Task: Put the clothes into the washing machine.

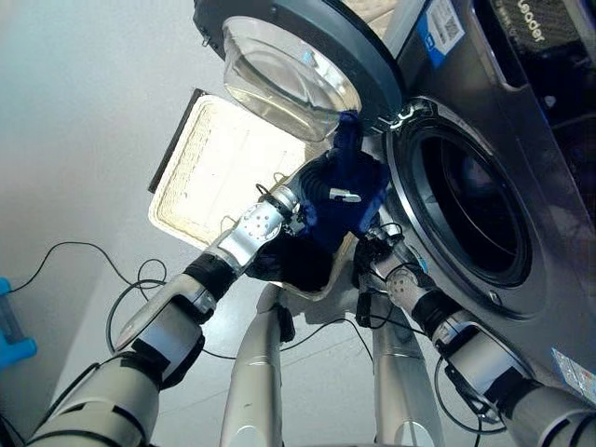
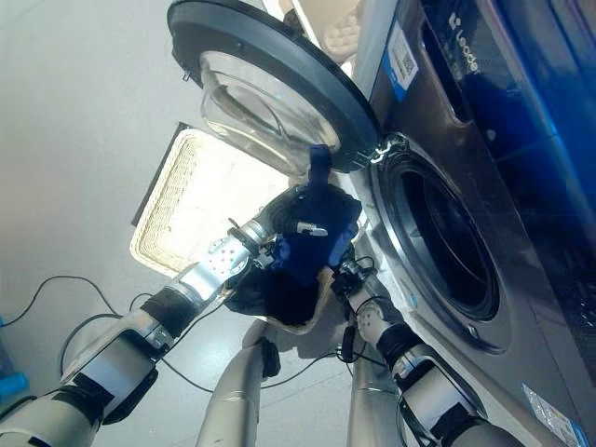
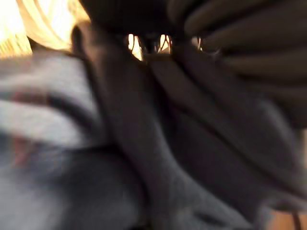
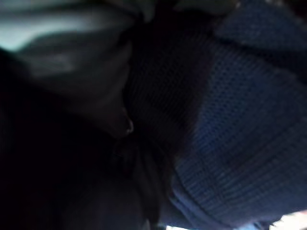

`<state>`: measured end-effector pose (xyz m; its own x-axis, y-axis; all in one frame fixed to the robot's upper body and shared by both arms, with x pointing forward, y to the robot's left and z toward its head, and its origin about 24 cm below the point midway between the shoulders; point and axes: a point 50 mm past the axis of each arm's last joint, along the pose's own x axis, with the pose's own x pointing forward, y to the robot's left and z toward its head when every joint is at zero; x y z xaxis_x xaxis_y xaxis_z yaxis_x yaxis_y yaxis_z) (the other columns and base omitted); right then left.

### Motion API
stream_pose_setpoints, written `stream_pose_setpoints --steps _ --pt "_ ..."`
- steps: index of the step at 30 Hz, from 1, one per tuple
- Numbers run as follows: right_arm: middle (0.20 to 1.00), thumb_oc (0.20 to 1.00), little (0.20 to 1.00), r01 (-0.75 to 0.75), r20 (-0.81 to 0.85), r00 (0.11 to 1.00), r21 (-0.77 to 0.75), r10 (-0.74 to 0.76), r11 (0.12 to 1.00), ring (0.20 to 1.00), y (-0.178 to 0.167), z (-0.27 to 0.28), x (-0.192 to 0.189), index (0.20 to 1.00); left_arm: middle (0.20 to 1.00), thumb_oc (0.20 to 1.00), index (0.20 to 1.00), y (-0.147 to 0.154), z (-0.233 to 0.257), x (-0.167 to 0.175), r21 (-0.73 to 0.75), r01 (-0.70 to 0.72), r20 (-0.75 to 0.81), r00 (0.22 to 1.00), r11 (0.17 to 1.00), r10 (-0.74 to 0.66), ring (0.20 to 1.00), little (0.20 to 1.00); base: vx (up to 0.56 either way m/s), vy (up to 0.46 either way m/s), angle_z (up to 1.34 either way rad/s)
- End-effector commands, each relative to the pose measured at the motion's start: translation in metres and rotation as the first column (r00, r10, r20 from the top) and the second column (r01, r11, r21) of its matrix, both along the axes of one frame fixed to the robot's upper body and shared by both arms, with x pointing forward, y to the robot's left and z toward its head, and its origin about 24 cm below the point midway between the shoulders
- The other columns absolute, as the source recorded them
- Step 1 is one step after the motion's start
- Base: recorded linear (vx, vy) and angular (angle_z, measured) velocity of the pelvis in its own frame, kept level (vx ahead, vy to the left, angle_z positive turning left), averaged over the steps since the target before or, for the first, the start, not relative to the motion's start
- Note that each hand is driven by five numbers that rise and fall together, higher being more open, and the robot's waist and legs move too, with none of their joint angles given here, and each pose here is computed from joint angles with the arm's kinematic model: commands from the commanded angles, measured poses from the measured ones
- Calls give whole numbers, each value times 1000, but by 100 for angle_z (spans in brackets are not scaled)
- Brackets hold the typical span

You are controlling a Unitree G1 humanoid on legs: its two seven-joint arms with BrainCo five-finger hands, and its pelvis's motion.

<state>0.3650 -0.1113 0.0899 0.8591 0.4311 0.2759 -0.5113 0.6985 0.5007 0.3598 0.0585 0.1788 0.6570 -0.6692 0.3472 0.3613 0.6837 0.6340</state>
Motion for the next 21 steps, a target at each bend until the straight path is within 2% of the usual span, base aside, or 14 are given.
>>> stream_pose_setpoints --steps 1,7,15,21 --pt "200 200 200 -22 130 991 154 2 988 200 11 31 6 200 1000 1000 1000 -14 1 -7 -28 34 61 998 999 -32 1000 1000 14 90 -22" --pt "200 200 200 69 18 997 295 -78 953 200 -9 7 4 200 1000 1000 1000 -19 0 -11 -19 5 122 993 1000 -3 1000 1000 20 95 -17" --pt "200 200 200 186 -35 981 421 -189 888 200 -37 -3 3 200 1000 1000 1000 -18 8 -9 110 -85 280 959 990 51 1000 1000 28 74 -11" --pt "200 200 200 328 -87 936 560 -340 761 200 -74 -11 -1 200 1000 1000 1000 -6 18 -4 90 -161 336 934 983 122 1000 1000 20 40 -7"
